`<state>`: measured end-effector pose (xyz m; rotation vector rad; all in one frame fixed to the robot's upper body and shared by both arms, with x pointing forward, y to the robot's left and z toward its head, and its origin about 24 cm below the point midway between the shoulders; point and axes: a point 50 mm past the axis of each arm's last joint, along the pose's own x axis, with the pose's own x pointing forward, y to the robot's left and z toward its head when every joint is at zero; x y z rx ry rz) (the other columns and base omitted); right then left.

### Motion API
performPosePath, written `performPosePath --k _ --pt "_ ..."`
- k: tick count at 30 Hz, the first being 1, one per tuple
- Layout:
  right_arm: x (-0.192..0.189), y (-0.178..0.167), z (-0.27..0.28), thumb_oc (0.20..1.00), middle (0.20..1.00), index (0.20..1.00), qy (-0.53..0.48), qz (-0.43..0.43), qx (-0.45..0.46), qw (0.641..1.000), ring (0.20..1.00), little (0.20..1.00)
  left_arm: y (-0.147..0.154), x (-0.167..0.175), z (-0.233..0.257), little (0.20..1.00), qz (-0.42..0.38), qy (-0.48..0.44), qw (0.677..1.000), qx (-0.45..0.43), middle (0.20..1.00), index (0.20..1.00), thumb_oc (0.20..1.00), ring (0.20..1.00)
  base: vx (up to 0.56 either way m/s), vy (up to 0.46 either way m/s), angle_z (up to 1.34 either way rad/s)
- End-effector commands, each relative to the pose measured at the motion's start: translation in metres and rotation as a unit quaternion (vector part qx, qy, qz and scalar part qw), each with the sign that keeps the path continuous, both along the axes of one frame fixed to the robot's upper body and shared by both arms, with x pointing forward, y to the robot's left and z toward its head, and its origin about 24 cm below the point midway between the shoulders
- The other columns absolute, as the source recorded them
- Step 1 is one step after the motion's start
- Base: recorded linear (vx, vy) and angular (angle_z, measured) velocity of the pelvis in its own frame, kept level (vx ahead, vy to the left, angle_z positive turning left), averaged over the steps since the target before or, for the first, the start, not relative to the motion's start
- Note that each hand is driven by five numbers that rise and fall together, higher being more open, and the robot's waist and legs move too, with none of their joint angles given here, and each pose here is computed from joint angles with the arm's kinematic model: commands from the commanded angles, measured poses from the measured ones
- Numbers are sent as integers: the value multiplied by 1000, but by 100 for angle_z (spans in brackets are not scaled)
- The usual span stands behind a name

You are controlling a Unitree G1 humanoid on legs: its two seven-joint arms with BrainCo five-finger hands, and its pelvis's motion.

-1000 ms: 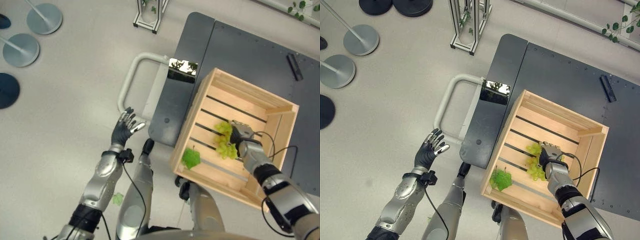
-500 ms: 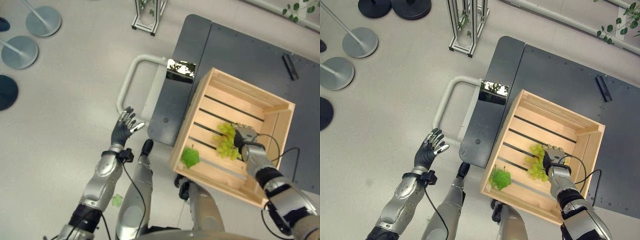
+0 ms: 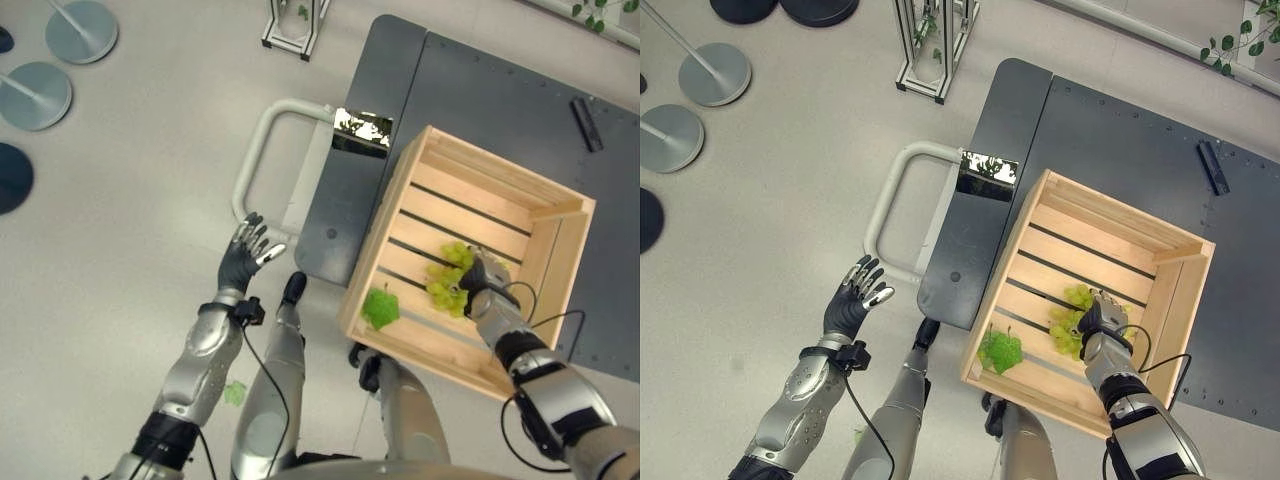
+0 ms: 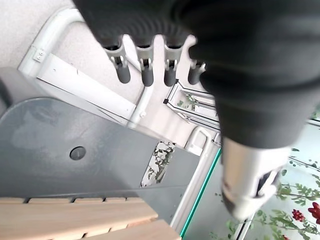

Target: Pick up the fruits from the basket on one side to the basket on the other side

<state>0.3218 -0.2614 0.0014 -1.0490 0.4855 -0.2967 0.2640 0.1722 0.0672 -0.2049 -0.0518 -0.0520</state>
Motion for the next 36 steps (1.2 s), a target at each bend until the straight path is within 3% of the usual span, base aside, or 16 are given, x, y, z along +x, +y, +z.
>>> performPosePath --k 1,7,9,10,11,12,23,36 --pt "-23 -4 -29 1000 1000 1000 42 -29 50 997 1000 1000 -3 -13 22 1000 1 -61 997 -40 1000 1000 1000 1000 0 0 0" --pt "-15 -11 -17 1000 1000 1000 5 -50 84 995 1000 1000 -1 -16 22 1000 3 -61 997 -41 1000 1000 1000 1000 0 0 0" --pt "-15 -10 -16 787 787 787 -1 -52 90 995 787 787 -2 -17 21 1000 3 -60 997 -42 1000 1000 1000 1000 0 0 0" --pt "-13 -7 -14 755 755 755 -12 -49 94 994 755 755 -1 -17 21 1000 6 -58 997 -45 1000 1000 1000 1000 0 0 0" --pt "-12 -5 -13 395 395 395 -17 -46 95 994 395 395 -1 -17 21 1000 7 -59 997 -45 1000 1000 1000 1000 10 -2 -3" --pt "-12 -5 -13 200 200 200 -17 -46 95 994 200 200 -1 -17 21 1000 7 -59 997 -45 1000 1000 1000 1000 7 -2 -7" --pt "-11 18 -15 200 200 200 -51 -26 127 990 200 200 -7 -16 21 1000 10 -60 996 -58 1000 1000 1000 1000 2 0 -4" --pt "-7 22 -4 200 200 200 -90 -18 141 986 200 200 -8 -16 24 1000 11 -68 996 -61 1000 1000 1000 1000 0 2 -3"
